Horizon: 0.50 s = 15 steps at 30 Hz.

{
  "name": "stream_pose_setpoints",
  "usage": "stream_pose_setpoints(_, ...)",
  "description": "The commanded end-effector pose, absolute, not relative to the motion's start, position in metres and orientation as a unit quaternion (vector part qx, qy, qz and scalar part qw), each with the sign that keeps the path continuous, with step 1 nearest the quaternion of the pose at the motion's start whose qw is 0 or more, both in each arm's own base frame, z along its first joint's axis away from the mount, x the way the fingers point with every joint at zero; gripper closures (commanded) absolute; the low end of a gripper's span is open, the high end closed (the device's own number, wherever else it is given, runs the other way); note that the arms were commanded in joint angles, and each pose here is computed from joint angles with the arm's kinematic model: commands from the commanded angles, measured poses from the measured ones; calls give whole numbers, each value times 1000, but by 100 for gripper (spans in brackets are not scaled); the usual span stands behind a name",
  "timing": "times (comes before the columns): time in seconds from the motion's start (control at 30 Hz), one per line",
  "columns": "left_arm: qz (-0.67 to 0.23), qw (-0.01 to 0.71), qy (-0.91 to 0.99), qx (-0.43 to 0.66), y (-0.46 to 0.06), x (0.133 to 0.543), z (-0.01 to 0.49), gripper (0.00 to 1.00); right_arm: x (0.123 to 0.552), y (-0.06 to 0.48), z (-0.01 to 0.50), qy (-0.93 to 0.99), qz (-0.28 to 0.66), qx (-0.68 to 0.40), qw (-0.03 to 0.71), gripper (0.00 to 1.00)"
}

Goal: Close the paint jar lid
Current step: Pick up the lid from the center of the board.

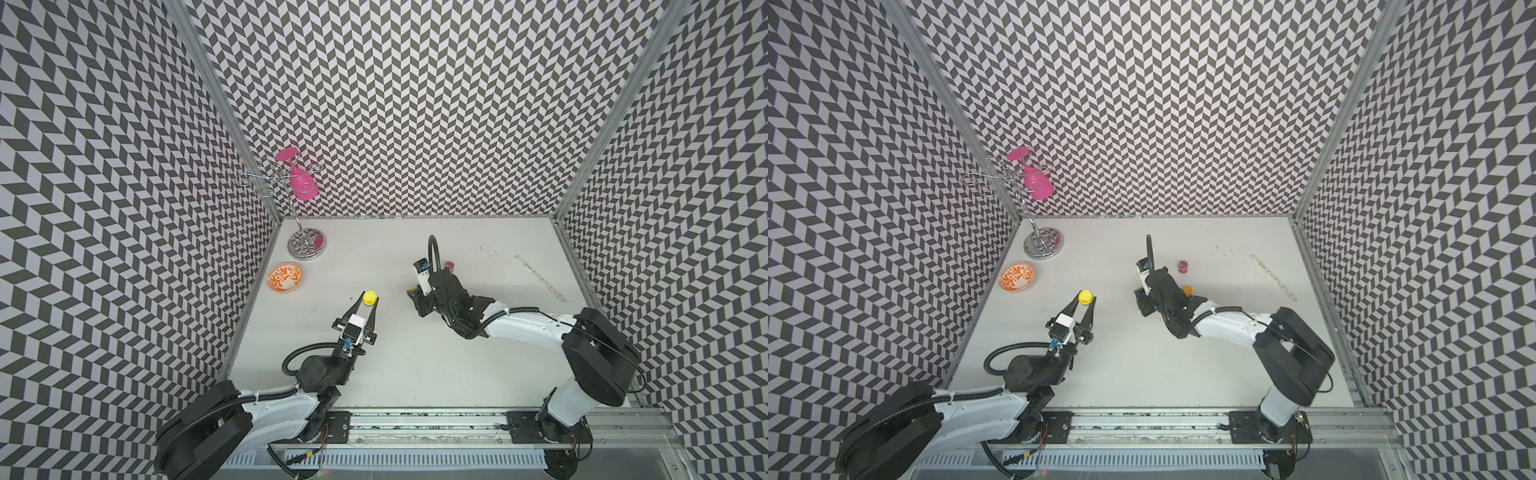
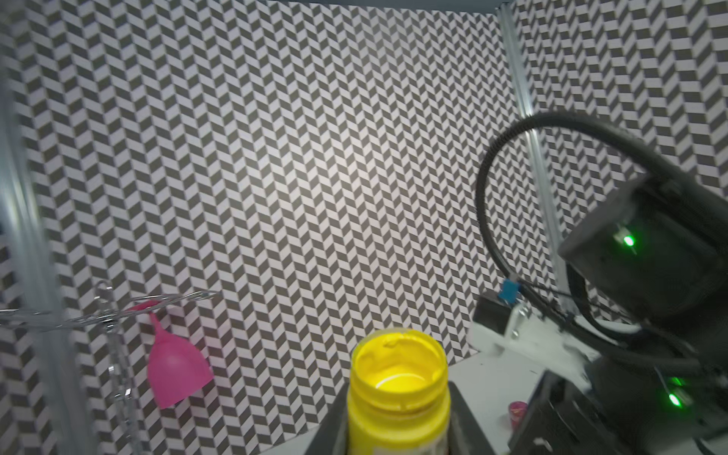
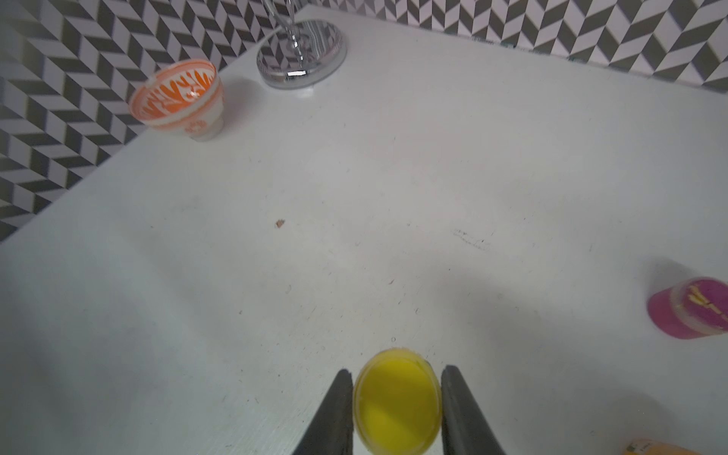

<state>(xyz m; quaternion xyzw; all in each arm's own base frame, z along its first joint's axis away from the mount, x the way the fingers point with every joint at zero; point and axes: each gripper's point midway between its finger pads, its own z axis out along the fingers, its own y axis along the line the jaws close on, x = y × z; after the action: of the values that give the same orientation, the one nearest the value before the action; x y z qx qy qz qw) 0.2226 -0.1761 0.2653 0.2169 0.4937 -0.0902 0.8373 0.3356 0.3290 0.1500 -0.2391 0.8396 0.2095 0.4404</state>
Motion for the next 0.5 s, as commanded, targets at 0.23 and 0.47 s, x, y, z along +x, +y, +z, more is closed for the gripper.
stream_pose_setpoints(0.23,-223,771,466,373,-244,208,225,71,321,306,178,809,231,-279,463,80)
stream_pose_setpoints(0.47,-232,738,490,402,-257,220,203,71,302,302,201,785,261,-292,481,79)
